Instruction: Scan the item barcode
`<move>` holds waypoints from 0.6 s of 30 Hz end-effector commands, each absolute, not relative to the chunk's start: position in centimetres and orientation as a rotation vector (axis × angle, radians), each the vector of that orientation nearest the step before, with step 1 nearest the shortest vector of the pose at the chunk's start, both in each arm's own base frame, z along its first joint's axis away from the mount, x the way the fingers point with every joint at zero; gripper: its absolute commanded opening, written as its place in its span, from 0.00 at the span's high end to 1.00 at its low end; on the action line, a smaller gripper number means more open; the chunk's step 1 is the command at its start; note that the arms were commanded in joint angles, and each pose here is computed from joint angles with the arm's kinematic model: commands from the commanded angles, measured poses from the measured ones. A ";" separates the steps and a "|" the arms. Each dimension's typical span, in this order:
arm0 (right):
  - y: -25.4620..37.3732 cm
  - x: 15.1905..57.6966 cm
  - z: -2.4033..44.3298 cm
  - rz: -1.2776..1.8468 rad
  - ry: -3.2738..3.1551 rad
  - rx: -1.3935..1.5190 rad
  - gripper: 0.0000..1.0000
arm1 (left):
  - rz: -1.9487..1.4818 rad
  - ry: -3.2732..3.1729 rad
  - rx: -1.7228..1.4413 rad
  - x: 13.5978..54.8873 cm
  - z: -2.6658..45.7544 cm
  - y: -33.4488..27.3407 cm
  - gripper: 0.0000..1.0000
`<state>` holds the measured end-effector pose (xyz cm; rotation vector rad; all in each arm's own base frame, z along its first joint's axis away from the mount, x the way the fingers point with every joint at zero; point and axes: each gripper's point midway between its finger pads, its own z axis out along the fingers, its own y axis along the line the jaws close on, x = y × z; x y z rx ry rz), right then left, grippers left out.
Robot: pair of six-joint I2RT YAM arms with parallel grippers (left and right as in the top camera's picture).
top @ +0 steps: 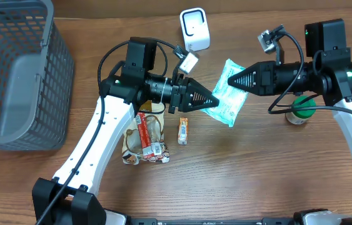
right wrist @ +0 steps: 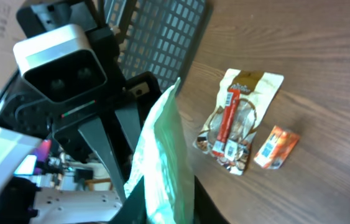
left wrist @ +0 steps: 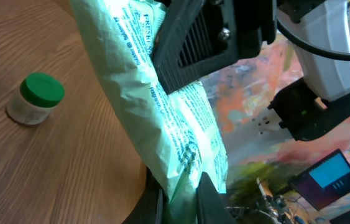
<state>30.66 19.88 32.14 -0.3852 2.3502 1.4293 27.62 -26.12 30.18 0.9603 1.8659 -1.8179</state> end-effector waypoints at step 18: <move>20.4 30.4 33.0 1.419 2.303 -0.457 0.96 | -1.565 2.024 0.651 34.0 28.7 -20.5 0.64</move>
